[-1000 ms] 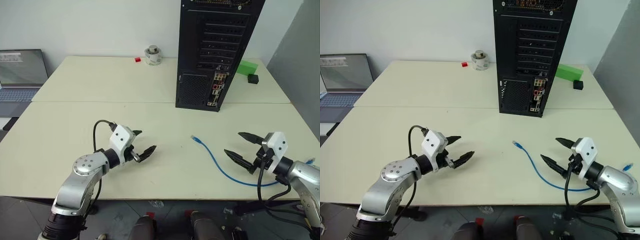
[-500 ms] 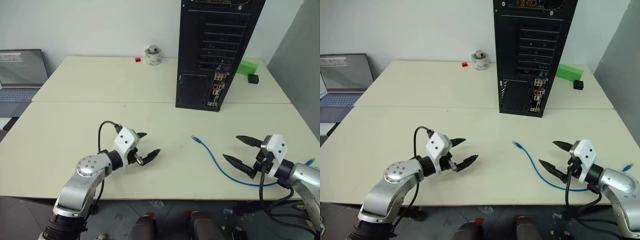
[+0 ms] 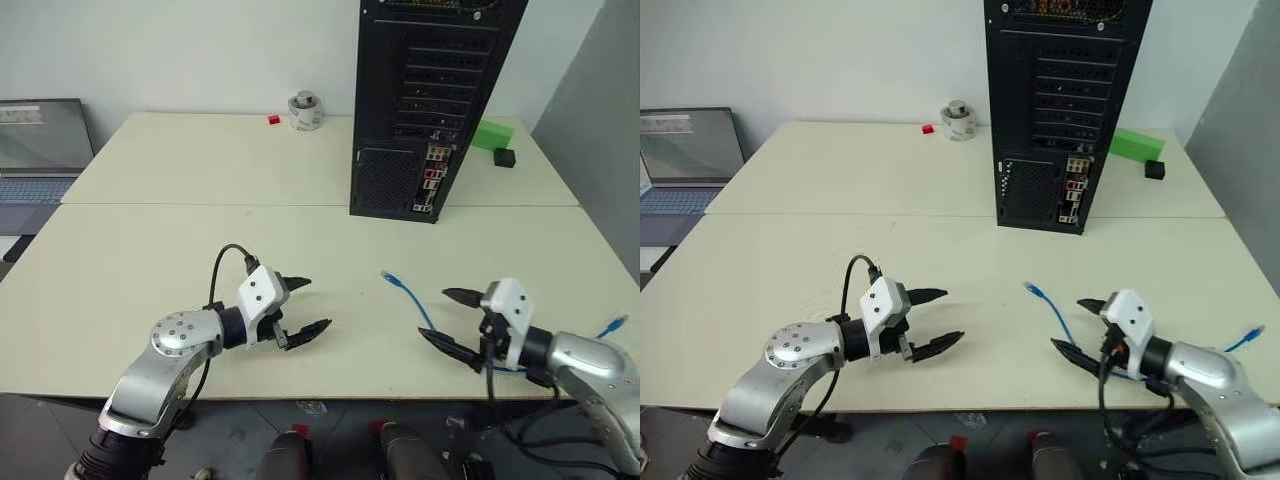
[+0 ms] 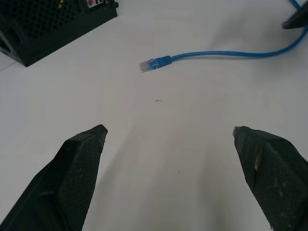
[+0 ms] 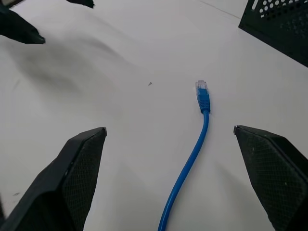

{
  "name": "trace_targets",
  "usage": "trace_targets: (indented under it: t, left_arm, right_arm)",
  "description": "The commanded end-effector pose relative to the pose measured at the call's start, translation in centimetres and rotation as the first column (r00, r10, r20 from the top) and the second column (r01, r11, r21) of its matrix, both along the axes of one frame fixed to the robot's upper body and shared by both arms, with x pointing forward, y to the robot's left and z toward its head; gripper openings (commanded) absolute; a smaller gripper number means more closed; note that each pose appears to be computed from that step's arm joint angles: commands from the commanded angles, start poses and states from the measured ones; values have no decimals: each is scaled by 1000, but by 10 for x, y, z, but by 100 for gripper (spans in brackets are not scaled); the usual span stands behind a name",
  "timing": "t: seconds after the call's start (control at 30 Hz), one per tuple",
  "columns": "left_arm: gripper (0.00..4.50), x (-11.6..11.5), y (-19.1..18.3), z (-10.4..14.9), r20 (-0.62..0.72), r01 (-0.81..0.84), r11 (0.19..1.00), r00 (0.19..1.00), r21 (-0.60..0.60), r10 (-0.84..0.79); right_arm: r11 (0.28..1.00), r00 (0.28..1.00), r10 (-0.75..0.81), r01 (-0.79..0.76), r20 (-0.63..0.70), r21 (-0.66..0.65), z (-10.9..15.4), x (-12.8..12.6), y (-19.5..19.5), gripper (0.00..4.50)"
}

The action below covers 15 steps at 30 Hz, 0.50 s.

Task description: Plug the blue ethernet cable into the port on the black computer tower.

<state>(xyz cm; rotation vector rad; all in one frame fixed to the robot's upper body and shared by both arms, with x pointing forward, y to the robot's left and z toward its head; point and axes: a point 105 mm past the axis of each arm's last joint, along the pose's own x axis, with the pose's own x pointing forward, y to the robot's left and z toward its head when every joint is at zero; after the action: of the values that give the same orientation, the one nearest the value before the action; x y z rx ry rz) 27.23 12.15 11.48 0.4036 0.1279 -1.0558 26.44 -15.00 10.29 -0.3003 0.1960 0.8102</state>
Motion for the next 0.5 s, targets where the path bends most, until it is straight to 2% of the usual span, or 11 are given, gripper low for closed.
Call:
trace_targets:
  t: [0.03, 0.23, 0.37, 0.4, 0.43, 0.5]
  left_arm:
    - [448, 0, -1, 3, 45, 30, 999, 998, 21, -31]
    - [448, 3, -2, 1, 61, 15, 1000, 998, 22, -17]
    - [448, 5, -2, 1, 63, 2, 1000, 998, 11, -2]
    - [450, 7, -3, 2, 65, -4, 1000, 998, 3, 4]
    - [450, 8, -3, 3, 71, -12, 1000, 997, -3, 13]
    - [450, 11, -3, 4, 74, -28, 1000, 997, -14, 29]
  right_arm:
    - [998, 997, -48, 50, 64, -31, -7, 15, 5, 450]
    - [995, 991, -96, 98, 88, -17, -21, 37, 16, 450]
    - [996, 993, -88, 89, 75, -13, -26, 41, 21, 450]
    - [996, 994, -83, 85, 72, -14, -26, 41, 22, 414]
    - [996, 995, -82, 83, 63, -17, -26, 41, 22, 403]
    - [996, 995, -86, 88, 57, -28, -27, 42, 23, 351]
